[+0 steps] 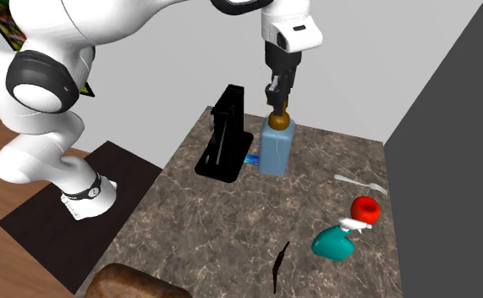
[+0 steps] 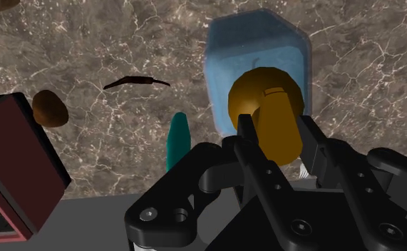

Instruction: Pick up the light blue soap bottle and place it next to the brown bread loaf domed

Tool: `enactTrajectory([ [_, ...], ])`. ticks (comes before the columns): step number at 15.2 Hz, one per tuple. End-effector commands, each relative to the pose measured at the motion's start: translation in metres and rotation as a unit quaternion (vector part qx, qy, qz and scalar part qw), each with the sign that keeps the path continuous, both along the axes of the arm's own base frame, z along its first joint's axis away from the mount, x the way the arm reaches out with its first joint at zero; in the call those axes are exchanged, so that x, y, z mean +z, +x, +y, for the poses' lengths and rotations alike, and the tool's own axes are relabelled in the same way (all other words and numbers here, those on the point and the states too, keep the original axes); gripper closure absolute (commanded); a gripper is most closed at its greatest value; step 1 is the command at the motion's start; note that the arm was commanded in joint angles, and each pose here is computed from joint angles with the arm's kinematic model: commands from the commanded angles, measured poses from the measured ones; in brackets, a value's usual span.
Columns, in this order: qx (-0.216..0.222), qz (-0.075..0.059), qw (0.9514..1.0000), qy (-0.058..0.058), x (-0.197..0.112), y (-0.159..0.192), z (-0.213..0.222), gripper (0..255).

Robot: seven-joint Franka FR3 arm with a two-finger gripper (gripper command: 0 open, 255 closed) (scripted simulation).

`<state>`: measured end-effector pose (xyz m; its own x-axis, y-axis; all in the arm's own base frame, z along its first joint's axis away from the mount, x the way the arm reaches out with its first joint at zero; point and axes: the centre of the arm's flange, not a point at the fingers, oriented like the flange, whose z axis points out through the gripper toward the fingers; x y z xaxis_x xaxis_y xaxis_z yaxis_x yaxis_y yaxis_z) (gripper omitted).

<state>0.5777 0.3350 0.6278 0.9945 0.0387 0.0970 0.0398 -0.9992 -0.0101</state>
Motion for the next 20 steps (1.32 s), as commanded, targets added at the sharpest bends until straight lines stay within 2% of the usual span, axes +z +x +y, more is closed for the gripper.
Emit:
enactTrajectory([
  [1,0.000,0.000,1.0000,0.000,0.011,0.001,0.000,255],
  [5,0.000,0.000,1.0000,0.000,0.029,0.001,0.000,255],
  [20,0.000,0.000,1.0000,0.000,0.089,-0.064,-0.178,255],
])
